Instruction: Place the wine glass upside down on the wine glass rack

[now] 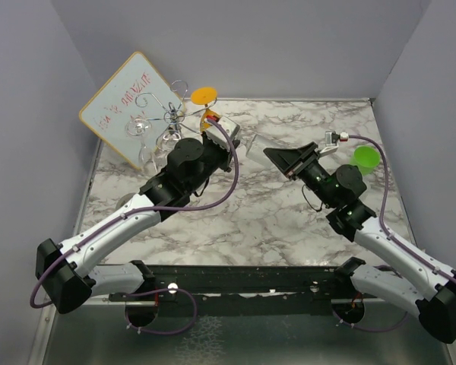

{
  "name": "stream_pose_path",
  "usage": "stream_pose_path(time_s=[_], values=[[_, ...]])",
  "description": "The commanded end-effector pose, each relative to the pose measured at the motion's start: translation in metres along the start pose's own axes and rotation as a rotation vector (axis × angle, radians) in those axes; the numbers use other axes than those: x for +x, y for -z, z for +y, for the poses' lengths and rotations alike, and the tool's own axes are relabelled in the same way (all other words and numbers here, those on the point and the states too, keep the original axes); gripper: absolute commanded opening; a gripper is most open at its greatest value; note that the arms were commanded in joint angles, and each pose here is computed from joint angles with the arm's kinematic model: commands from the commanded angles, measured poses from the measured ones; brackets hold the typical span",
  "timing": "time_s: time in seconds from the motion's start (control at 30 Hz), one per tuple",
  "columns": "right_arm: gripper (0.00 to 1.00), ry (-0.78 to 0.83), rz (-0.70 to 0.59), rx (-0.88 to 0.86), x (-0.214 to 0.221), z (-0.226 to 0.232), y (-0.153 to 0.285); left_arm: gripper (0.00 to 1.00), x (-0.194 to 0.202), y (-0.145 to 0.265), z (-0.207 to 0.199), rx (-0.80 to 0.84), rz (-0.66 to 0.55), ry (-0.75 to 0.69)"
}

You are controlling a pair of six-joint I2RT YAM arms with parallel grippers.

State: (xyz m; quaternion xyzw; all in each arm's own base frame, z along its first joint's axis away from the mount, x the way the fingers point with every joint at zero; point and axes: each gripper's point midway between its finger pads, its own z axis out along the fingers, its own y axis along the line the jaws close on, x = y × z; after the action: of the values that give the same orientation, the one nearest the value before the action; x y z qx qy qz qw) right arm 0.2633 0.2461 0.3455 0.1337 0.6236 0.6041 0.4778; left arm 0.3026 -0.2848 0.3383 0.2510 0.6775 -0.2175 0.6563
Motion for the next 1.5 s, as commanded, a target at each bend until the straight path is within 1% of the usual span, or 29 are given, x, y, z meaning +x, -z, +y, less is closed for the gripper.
stream_pose_path(time_s=[0.0,0.17,0.23,0.37,0.53,0.67,0.77,0.83,0.87,0.97,1.03,1.13,1.2,1.3,1.37,1.47], values=[[0.37,-0.025,0.030,-0.196,-0.001,0.052,0.000,0.00,-0.035,-0.004,0.016,-0.069,-0.100,-0.107],[0.52,-0.018,0.016,-0.245,0.001,0.052,0.011,0.00,-0.045,0.001,0.014,-0.049,-0.137,-0.140],[0.55,-0.011,0.003,-0.249,0.000,0.050,0.017,0.00,-0.049,0.006,0.011,-0.028,-0.158,-0.157],[0.57,-0.006,0.006,-0.223,0.003,0.042,0.023,0.00,-0.062,0.018,0.010,-0.013,-0.233,-0.197],[0.58,-0.012,0.014,-0.198,0.007,0.034,0.025,0.00,-0.075,0.027,0.011,-0.015,-0.291,-0.255],[0.60,-0.005,0.010,-0.180,0.006,0.030,0.025,0.00,-0.086,0.030,0.012,-0.014,-0.318,-0.311],[0.63,0.015,0.007,-0.170,0.006,0.029,0.029,0.00,-0.094,0.032,0.014,-0.025,-0.333,-0.347],[0.68,0.035,0.011,-0.155,0.006,0.028,0.032,0.00,-0.100,0.034,0.015,-0.031,-0.345,-0.375],[0.72,0.046,0.016,-0.143,0.007,0.026,0.034,0.00,-0.103,0.035,0.016,-0.032,-0.349,-0.388],[0.85,0.113,0.018,-0.115,0.006,0.022,0.044,0.00,-0.109,0.039,0.014,-0.019,-0.370,-0.435],[0.92,0.184,0.016,-0.078,0.003,0.018,0.050,0.00,-0.113,0.042,0.011,-0.002,-0.384,-0.457],[0.96,0.321,0.017,0.009,-0.007,0.014,0.056,0.00,-0.114,0.047,0.006,0.032,-0.386,-0.489],[0.97,0.428,0.021,0.000,-0.014,0.025,0.057,0.00,-0.116,0.051,0.002,0.059,-0.389,-0.504],[0.98,0.592,0.088,-0.015,-0.018,0.040,0.051,0.00,-0.118,0.058,-0.002,0.086,-0.400,-0.526],[0.99,0.706,0.179,-0.026,-0.014,0.047,0.045,0.00,-0.120,0.063,-0.005,0.104,-0.409,-0.539],[0.99,0.822,0.314,-0.078,-0.006,0.061,0.033,0.00,-0.123,0.070,-0.011,0.142,-0.423,-0.548]])
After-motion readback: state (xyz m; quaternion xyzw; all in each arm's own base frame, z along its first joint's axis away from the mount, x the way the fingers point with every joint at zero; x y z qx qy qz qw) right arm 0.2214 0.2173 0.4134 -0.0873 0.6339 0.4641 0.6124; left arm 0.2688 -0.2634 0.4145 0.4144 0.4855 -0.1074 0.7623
